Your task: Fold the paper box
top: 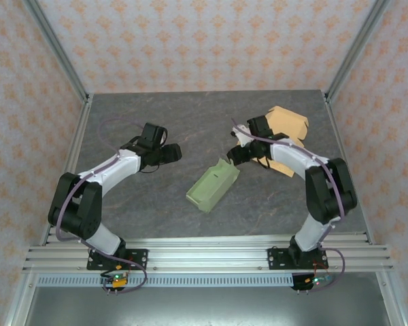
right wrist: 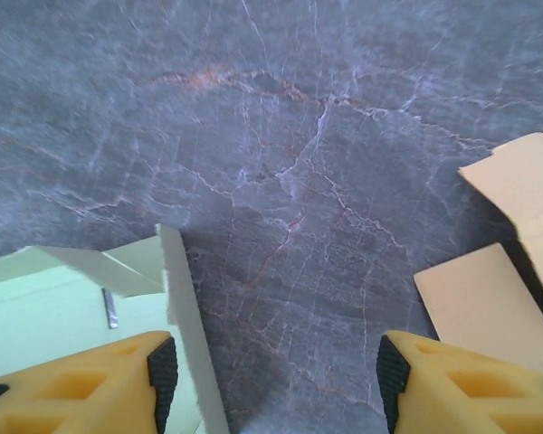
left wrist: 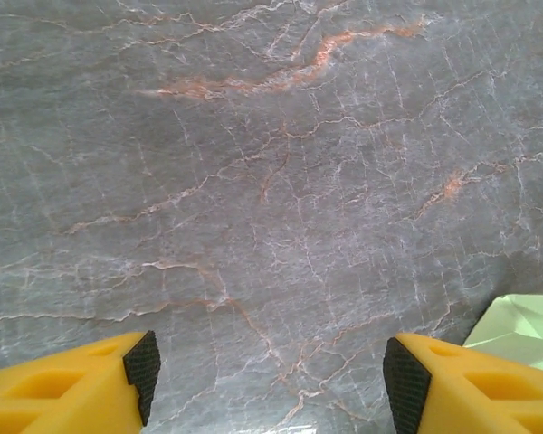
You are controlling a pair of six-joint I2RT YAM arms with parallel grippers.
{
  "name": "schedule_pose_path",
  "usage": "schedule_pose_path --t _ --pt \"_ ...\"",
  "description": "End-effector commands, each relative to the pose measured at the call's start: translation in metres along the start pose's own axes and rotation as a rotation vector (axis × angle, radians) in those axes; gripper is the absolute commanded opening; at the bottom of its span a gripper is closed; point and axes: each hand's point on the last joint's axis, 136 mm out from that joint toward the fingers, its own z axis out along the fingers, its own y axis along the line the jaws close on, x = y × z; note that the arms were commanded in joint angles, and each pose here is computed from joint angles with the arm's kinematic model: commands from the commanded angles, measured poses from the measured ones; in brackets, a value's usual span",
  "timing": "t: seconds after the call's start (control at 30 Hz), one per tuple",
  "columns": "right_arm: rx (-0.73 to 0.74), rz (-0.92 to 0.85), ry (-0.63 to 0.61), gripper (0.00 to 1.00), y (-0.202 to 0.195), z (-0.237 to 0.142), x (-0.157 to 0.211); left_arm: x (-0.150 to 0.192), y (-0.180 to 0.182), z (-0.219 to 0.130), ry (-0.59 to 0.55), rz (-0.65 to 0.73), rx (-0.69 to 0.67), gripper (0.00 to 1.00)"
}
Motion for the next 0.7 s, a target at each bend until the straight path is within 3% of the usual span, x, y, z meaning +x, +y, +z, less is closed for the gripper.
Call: schedule_pose_path --t 0.0,0.17,0.4,0.5,0.67 --pt "-0.042 -0.065 0.145 0.63 0.007 0.009 0.021 0.001 0.008 -0.014 -0.017 -0.005 -0.029 0.72" --pt "-0.074 -0.08 0.216 0.63 0.009 0.023 0.029 -0.003 0.012 -0.022 -0.059 -0.076 -0.009 0.82" --pt "-0.053 -0.111 0.296 0.55 0.009 0.039 0.029 -0.005 0.008 -0.027 -0.064 -0.092 0.016 0.83" --pt "-0.071 -0.087 0.266 0.55 0.014 0.035 0.023 -0.005 0.01 -0.029 -0.069 -0.095 0.01 0.89" --pt "-0.168 -0.069 0.166 0.58 0.033 0.009 -0.002 -0.005 0.018 -0.034 -0.079 -0.092 -0.027 0.9"
